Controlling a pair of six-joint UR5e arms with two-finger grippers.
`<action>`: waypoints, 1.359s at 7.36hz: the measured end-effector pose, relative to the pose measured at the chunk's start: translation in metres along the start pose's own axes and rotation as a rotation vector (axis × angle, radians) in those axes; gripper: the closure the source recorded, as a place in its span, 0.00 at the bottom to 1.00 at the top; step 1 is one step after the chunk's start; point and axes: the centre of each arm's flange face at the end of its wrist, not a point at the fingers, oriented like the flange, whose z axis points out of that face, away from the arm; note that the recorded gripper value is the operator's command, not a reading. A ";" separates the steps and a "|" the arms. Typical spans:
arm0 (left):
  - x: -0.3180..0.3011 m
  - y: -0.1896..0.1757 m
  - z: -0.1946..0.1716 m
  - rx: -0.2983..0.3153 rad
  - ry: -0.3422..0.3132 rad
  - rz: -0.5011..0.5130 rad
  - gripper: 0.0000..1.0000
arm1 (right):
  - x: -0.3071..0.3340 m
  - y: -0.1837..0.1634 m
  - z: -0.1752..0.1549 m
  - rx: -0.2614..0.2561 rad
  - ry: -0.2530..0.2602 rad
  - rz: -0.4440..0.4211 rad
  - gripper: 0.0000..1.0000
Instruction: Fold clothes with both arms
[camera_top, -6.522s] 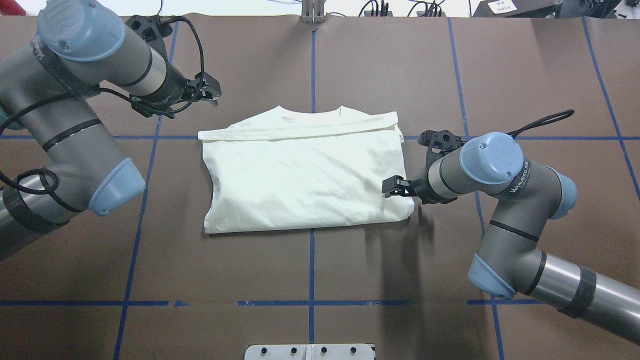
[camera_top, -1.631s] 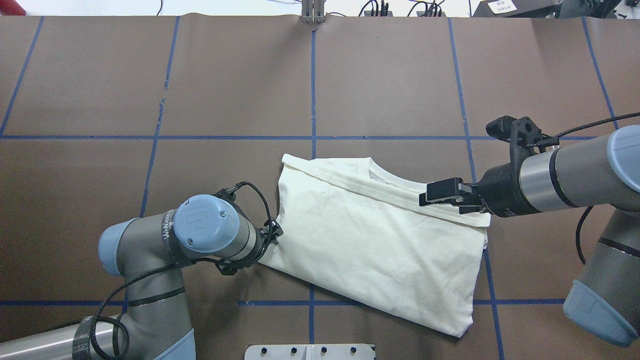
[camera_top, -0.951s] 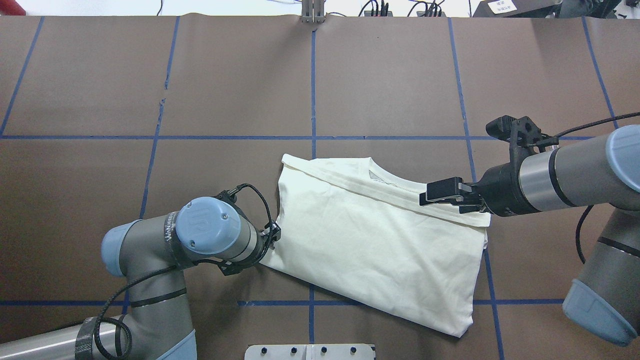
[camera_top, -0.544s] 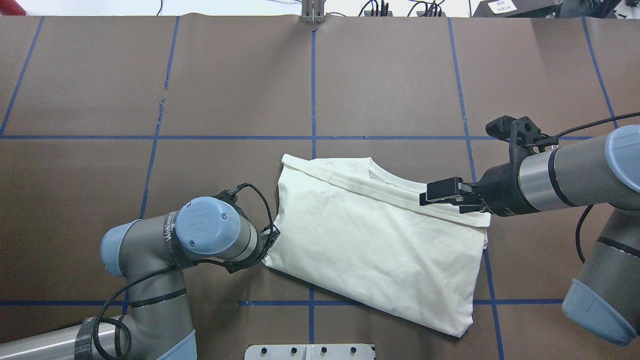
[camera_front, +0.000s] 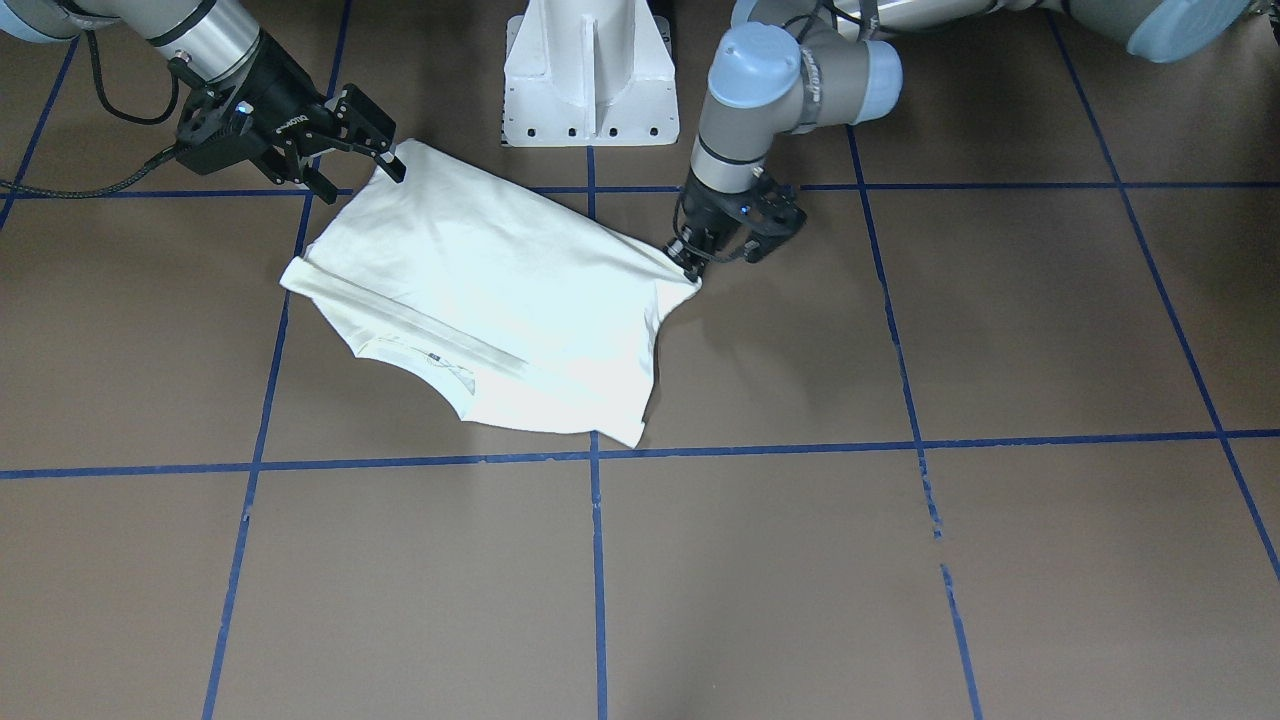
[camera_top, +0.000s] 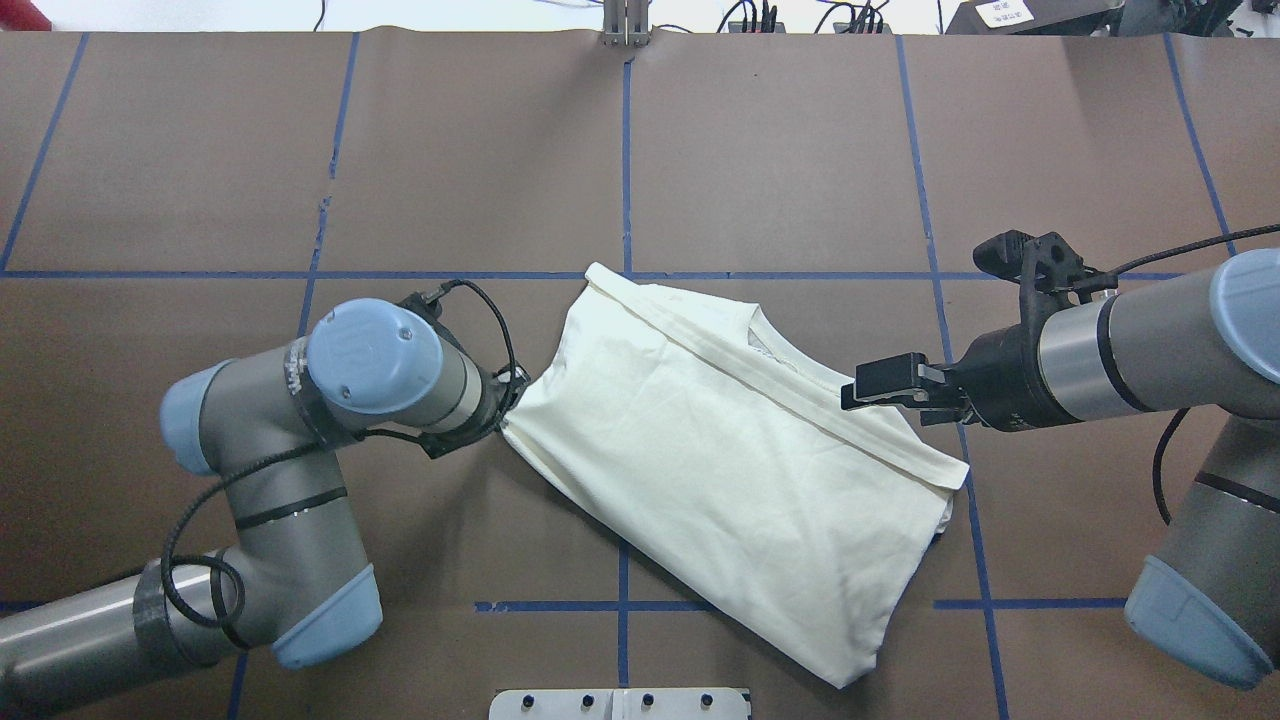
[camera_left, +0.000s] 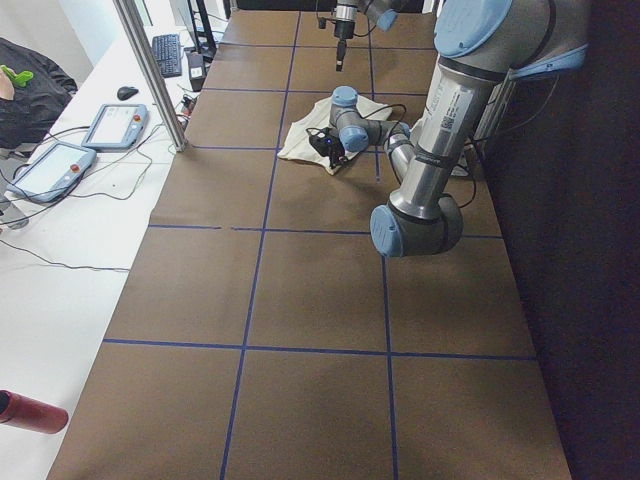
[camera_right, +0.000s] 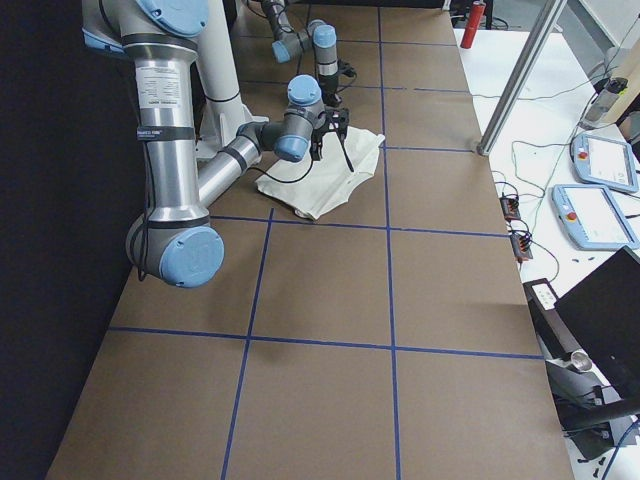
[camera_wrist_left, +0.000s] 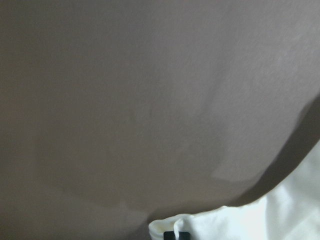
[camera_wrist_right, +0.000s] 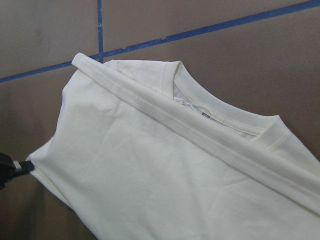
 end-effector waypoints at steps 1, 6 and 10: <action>0.011 -0.037 0.005 0.056 -0.001 0.019 1.00 | 0.001 -0.001 0.002 -0.001 0.003 0.002 0.00; 0.145 -0.170 0.031 0.260 0.084 0.126 1.00 | 0.014 -0.011 0.011 0.006 0.034 0.022 0.00; 0.166 -0.196 0.036 0.330 0.165 0.172 0.00 | 0.017 -0.014 0.015 0.013 0.042 0.026 0.00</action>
